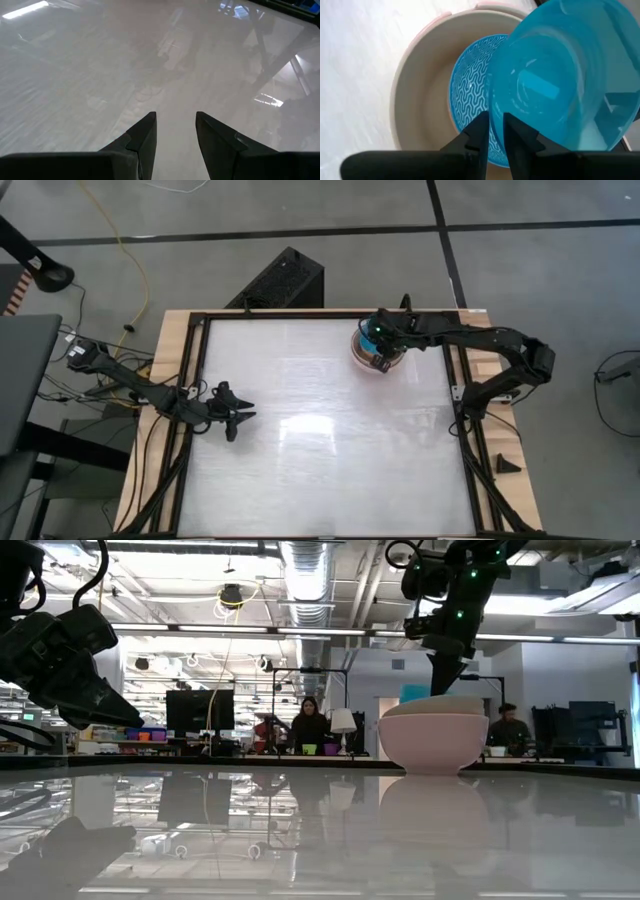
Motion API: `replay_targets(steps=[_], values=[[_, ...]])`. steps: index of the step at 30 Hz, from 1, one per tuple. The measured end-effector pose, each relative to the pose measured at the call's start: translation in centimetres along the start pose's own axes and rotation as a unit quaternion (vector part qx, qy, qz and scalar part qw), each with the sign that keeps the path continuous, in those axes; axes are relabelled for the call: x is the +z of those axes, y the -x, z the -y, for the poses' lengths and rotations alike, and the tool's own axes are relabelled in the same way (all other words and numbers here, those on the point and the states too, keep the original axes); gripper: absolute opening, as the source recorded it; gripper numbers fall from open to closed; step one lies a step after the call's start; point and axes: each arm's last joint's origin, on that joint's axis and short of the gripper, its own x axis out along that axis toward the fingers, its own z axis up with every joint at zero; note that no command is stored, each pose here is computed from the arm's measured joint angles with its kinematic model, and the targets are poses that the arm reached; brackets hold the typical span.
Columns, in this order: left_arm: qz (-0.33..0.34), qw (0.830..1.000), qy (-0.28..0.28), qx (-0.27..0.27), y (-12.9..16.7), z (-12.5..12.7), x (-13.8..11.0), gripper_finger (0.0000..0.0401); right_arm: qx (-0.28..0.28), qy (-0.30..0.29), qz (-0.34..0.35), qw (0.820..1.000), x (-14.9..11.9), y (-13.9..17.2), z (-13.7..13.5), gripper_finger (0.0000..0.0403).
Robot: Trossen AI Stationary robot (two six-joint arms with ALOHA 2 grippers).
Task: Nest bowls inside each other by size order
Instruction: Stack the light blue bowl on top of the blue bowl
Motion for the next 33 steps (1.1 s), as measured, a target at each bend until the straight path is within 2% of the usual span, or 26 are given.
replay_targets(steps=[6, 19, 23, 33], values=[[0.000, 1.000, 0.000, 0.000, 0.0, 0.0, 0.0, 0.0125, 0.002, -0.001, -0.006, 1.000, -0.1, -0.3, -0.2, 0.0087], [0.000, 1.000, 0.000, 0.000, 0.0, 0.0, 0.0, 0.0125, -0.014, 0.035, -0.027, 0.999, -1.5, -0.5, -3.0, 0.0060], [0.000, 1.000, 0.000, 0.000, 0.0, 0.0, 0.0, 0.0125, -0.038, 0.041, -0.021, 0.998, -1.5, -0.5, -3.1, 0.0059], [0.000, 1.000, 0.000, 0.000, 0.0, 0.0, 0.0, 0.0125, -0.046, 0.045, -0.023, 0.998, -1.4, -0.7, -2.4, 0.0059]])
